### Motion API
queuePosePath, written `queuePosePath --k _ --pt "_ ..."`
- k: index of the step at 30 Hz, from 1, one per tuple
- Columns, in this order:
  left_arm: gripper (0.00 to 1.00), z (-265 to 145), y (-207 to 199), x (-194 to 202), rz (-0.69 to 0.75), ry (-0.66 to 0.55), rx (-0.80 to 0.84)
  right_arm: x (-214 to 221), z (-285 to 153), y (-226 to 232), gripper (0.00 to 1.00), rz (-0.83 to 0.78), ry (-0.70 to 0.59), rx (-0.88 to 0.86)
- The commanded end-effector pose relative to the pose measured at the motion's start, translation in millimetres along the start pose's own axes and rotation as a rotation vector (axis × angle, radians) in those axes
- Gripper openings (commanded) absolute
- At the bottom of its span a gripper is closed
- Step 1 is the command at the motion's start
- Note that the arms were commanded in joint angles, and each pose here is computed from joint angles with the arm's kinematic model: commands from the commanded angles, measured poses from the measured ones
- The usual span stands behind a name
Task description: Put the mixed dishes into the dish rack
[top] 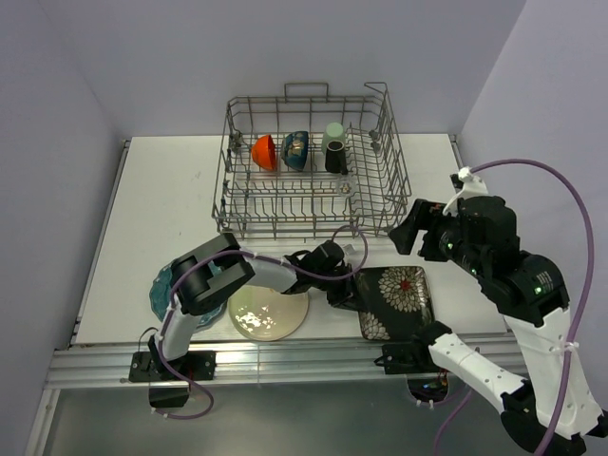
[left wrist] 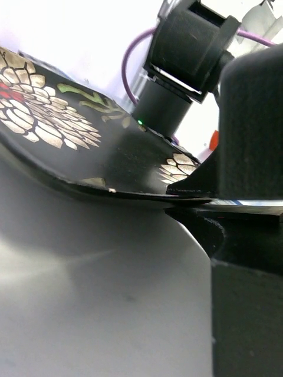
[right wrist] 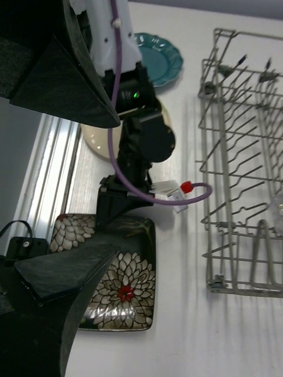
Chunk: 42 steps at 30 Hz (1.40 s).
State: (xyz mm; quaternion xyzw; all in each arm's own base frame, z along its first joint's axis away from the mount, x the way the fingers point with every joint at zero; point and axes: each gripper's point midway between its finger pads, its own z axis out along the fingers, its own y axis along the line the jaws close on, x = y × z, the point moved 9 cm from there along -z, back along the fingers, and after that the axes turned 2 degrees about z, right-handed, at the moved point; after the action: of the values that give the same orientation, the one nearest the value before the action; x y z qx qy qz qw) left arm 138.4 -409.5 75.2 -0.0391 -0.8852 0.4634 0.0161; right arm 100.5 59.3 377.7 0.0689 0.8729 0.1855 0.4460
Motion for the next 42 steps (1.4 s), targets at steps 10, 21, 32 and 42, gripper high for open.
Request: queuePosePath --k 10,21,32,42 --pt "0.0 -90 -16 12 0.12 0.135 -0.221 38 18 -10 0.84 -0.122 0.113 -0.056" --pt "0.0 -144 -35 27 0.106 0.166 -0.206 25 34 24 0.83 -0.273 0.159 -0.124" --pt "0.0 -177 -25 24 -0.01 0.179 -0.097 81 38 45 0.83 -0.421 0.281 -0.192" --pt "0.0 -195 -31 23 -0.092 0.232 -0.01 148 25 78 0.83 -0.649 0.383 -0.218"
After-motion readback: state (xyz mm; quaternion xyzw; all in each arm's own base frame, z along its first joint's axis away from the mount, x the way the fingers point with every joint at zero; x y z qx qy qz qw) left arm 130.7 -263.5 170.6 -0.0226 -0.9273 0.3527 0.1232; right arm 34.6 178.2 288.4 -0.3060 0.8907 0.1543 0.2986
